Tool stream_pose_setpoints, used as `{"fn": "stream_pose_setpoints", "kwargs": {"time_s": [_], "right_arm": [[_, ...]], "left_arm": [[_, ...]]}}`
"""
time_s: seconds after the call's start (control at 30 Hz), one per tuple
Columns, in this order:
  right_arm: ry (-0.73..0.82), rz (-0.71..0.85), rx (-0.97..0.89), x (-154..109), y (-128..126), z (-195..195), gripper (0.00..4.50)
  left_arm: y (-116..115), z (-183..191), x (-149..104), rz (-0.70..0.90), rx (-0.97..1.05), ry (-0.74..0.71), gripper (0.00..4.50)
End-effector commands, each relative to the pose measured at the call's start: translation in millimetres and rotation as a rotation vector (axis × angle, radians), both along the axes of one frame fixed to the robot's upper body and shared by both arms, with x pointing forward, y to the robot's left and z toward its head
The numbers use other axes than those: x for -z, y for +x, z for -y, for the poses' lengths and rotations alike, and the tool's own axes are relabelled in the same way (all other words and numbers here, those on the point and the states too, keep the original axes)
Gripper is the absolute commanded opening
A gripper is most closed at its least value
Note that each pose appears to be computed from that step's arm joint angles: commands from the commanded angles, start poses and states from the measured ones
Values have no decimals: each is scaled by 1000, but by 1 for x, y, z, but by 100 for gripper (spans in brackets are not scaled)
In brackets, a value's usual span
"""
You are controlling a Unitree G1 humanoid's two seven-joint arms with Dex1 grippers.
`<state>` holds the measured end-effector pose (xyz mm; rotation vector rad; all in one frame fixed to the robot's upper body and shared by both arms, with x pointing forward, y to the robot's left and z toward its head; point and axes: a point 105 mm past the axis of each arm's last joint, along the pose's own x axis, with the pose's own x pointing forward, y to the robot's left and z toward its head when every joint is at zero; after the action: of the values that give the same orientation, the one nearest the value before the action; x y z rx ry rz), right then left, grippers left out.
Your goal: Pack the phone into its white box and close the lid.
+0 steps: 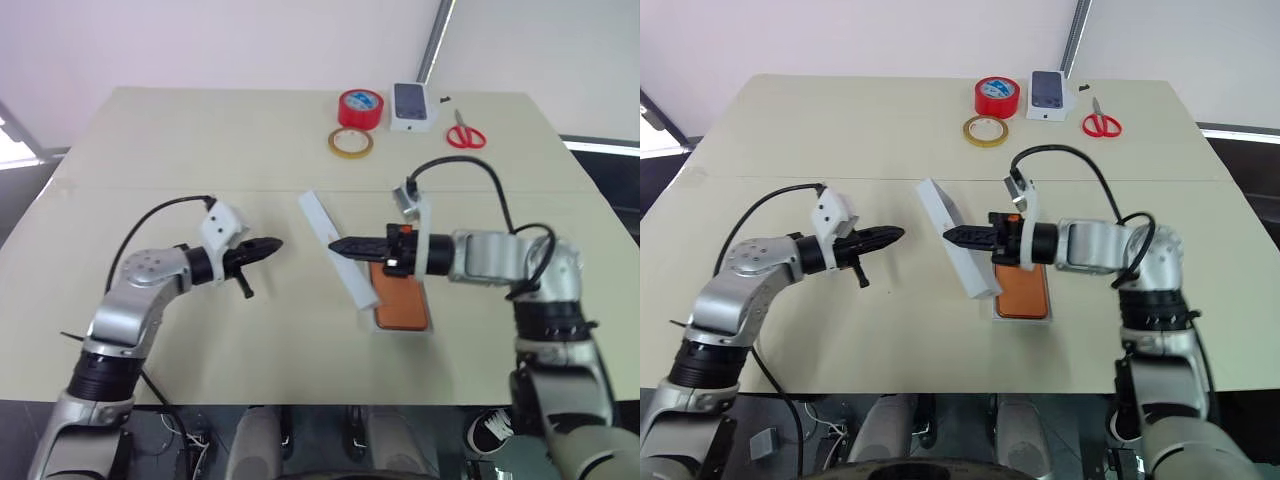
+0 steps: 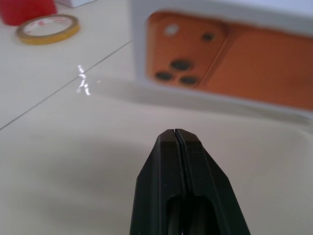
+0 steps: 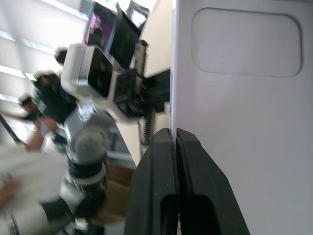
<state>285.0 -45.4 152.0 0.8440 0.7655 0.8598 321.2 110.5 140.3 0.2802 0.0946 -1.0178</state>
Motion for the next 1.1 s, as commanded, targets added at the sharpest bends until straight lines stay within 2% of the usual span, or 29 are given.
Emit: {"fn": "stream_pose_setpoints", "kwargs": {"time_s": [0.03,0.13,0.17,0.23,0.33,0.43,0.57,0.67,0.77,0.93,0.97,1.1], "right_arm": [[-61,-85,258,-1,7,12,6],[-57,-136,349,-6,7,11,6],[-57,-131,359,-9,7,12,47],[-70,-110,373,-13,9,16,91],[-118,-6,336,-20,14,29,242],[-237,151,257,-36,22,55,385],[-406,225,238,-53,32,100,385],[-533,256,257,-50,38,124,385],[-629,312,252,-47,43,136,302],[-883,536,129,-45,43,141,31],[-943,617,83,-45,42,139,6],[-1096,807,-92,-35,36,133,6]], "left_arm": [[-4,20,-7,50,70,5,2],[-3,33,-4,44,93,-2,2],[-3,37,-3,40,100,-3,2],[-2,46,-1,35,113,-4,2],[-1,57,2,29,130,-8,2],[4,69,0,30,136,-21,2],[5,88,0,24,174,-35,2],[4,103,1,18,202,-41,2],[4,111,1,20,209,-46,2],[10,110,-12,17,164,-111,2],[13,105,-16,19,138,-127,2],[28,83,-26,12,19,-154,2]]}}
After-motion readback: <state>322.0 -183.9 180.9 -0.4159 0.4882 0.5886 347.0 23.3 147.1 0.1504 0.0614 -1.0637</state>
